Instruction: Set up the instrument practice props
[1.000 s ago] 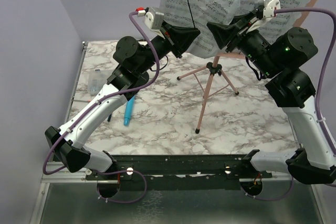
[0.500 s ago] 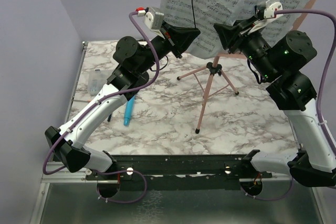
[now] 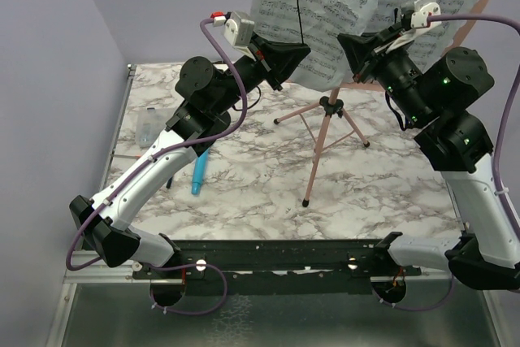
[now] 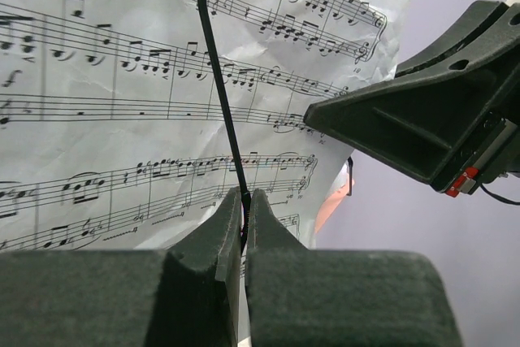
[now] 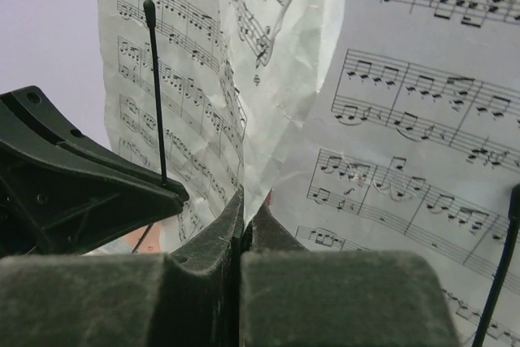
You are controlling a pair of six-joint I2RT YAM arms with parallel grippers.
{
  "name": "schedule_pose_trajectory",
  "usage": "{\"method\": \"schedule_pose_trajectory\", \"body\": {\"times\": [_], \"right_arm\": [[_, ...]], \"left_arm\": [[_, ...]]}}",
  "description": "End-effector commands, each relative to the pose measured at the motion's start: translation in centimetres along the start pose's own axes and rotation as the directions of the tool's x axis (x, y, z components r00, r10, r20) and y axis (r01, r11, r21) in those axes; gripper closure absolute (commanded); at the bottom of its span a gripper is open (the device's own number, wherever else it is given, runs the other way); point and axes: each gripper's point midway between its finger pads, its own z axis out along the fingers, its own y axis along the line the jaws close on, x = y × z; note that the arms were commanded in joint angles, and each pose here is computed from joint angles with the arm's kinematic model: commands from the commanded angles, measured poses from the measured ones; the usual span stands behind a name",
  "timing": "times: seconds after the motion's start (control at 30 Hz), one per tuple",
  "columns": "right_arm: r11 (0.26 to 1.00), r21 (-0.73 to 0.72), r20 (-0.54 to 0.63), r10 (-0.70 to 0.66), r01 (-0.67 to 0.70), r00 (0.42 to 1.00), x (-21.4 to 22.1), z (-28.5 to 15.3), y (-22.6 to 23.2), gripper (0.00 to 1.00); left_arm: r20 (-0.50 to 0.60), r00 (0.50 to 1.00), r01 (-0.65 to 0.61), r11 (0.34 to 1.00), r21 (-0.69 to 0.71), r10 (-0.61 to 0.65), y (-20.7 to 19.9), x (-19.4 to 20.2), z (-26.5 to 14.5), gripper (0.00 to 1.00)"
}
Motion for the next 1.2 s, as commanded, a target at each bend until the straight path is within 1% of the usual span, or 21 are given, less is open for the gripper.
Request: {"method": "schedule_pose_trajectory", "body": {"times": [0.0,0.47,0.53,0.77,0.93,1.17], "right_arm": [[0.998,-0.044,-0.007,-0.034,0.033,0.999,-0.4,0.5,0.7,0.99],[0.995,-0.069,-0.009,-0.078,0.077,0.997,-0.6,1.8,1.1,0.99],[0.992,-0.099,-0.007,-0.081,0.080,0.997,-0.5,2.0,1.6,0.99],[0.988,-0.133,-0.025,-0.087,0.083,0.996,0.3,2.7,2.2,0.99],[0.988,-0.134,-0.027,-0.087,0.083,0.996,0.4,2.8,2.2,0.99],[0.988,-0.134,-0.033,-0.082,0.077,0.996,0.6,2.8,2.3,0.99]], "left_arm": [[0.006,1.000,-0.011,1.000,0.022,0.011,-0.7,-0.1,0.0,1.00],[-0.007,1.000,-0.023,0.999,0.046,0.024,-1.0,0.4,0.3,1.00],[-0.009,1.000,-0.023,0.999,0.048,0.023,-1.1,0.5,0.3,1.00],[-0.012,1.000,-0.025,0.998,0.052,0.025,-1.1,0.6,0.3,1.00],[-0.009,0.999,-0.030,0.998,0.047,0.031,-1.1,0.5,0.2,0.90],[-0.013,0.999,-0.033,0.999,0.031,0.033,-0.8,0.8,-0.1,0.68]]}}
